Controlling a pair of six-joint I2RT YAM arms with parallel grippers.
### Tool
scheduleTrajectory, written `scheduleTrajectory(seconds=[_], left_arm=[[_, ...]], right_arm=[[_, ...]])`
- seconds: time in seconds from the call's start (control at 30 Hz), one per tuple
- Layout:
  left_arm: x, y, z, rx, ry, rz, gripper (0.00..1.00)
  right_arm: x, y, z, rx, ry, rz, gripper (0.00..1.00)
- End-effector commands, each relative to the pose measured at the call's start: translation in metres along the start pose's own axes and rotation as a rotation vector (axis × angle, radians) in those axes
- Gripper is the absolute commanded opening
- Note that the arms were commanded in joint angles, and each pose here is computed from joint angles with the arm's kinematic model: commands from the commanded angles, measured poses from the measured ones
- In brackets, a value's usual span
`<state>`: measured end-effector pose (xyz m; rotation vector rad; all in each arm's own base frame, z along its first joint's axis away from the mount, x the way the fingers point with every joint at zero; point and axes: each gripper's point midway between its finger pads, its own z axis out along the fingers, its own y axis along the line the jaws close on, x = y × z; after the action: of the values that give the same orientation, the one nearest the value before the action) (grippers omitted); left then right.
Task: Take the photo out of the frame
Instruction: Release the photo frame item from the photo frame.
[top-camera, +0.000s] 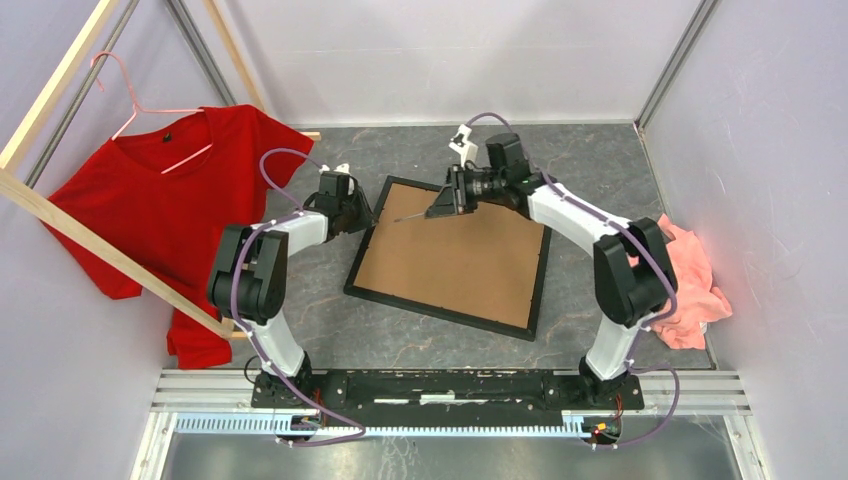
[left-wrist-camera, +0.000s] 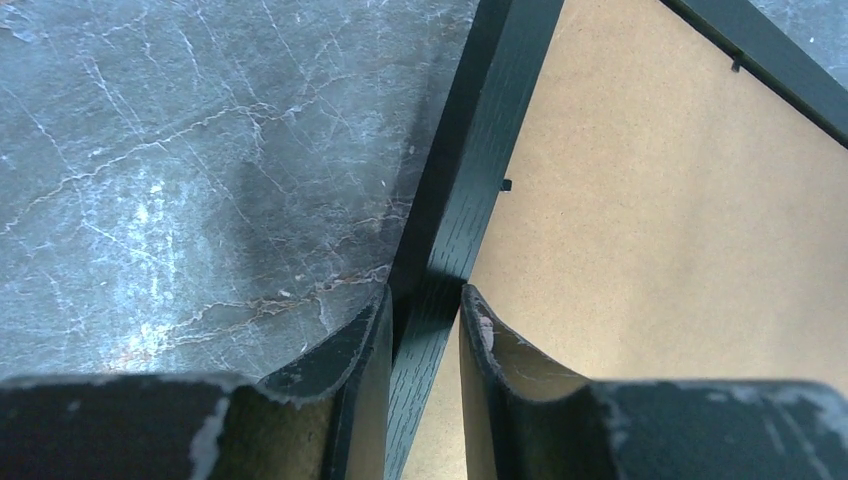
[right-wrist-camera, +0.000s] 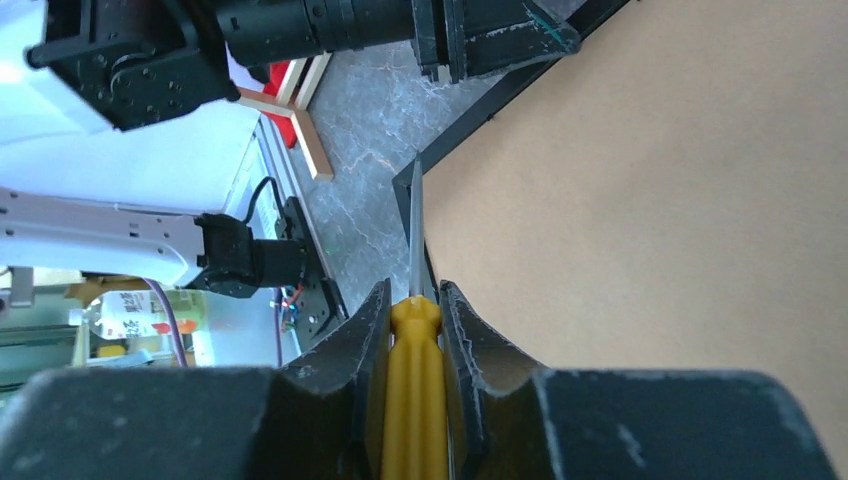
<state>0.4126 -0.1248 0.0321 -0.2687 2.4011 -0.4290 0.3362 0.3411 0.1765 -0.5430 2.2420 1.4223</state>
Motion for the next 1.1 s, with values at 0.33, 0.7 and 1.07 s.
scheduleTrajectory(seconds=[0.33,0.7,1.07], left_arm=[[-0.049,-0.038,-0.06,0.155,-0.078,0.101,0.48],[0.011,-0.128,-0.126,0.673,-0.051,0.883,0.77],[0.184,-0.152,-0.168,0.845,0.196,1.615,0.79]], right_arm=[[-0.011,-0.037,-0.113,0.052,-0.178,-0.125,0.0],[-0.034,-0.062,-0.198,0.164,-0.374,-0.132,0.0],[-0.035,-0.074,-0.235,0.223,-0.486,-0.128,0.0]])
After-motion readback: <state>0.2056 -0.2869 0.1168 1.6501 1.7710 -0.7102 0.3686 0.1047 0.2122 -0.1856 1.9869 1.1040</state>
